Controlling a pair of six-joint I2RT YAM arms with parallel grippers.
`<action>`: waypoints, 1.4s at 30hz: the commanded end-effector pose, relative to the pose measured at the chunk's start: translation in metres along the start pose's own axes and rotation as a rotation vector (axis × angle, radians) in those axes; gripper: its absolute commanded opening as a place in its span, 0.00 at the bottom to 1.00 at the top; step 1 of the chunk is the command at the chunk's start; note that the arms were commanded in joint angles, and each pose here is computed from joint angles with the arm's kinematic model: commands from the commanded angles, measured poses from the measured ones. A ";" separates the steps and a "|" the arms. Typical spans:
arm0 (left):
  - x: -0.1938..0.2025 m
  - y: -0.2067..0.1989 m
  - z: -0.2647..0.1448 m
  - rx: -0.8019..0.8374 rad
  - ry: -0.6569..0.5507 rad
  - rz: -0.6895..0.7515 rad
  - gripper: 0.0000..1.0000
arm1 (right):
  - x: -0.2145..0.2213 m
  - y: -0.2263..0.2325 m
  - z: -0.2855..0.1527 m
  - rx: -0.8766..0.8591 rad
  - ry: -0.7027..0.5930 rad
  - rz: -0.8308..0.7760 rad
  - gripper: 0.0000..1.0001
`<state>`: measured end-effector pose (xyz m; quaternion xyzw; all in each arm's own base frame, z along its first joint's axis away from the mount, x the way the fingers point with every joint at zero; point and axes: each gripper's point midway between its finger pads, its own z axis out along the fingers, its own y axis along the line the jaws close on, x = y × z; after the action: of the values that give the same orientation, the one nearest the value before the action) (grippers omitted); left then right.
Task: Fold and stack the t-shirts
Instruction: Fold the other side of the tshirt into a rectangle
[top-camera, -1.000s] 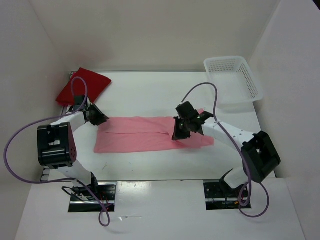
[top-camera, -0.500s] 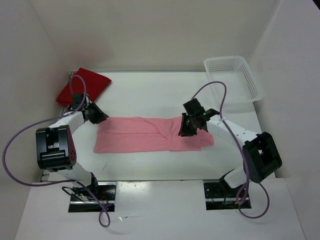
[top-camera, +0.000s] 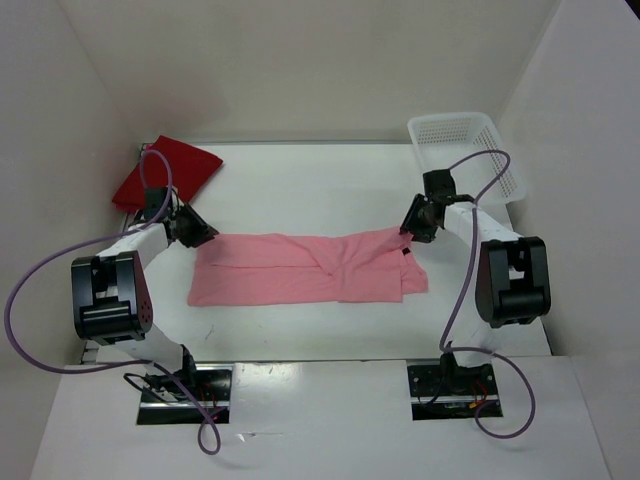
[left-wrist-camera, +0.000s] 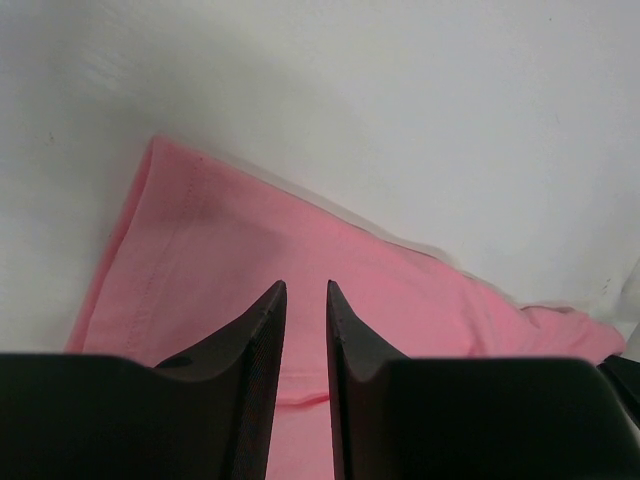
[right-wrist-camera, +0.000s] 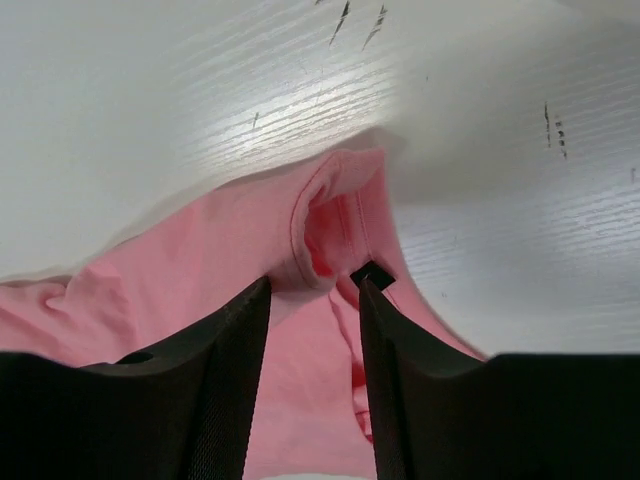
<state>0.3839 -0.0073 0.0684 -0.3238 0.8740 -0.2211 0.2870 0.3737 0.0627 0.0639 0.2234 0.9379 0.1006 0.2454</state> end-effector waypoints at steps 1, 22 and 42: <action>-0.004 -0.006 -0.001 0.041 -0.017 0.015 0.30 | -0.023 0.020 0.004 -0.072 -0.047 -0.031 0.47; -0.016 0.063 0.026 -0.130 -0.009 -0.148 0.30 | -0.083 0.002 0.034 0.143 -0.216 0.057 0.19; 0.037 -0.009 -0.007 0.024 0.020 0.012 0.35 | 0.038 0.090 -0.006 -0.244 0.045 -0.035 0.00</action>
<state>0.3753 -0.0381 0.0901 -0.2927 0.8709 -0.2411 0.3126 0.4028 0.1265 0.1120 0.1710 0.9195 0.1653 0.3130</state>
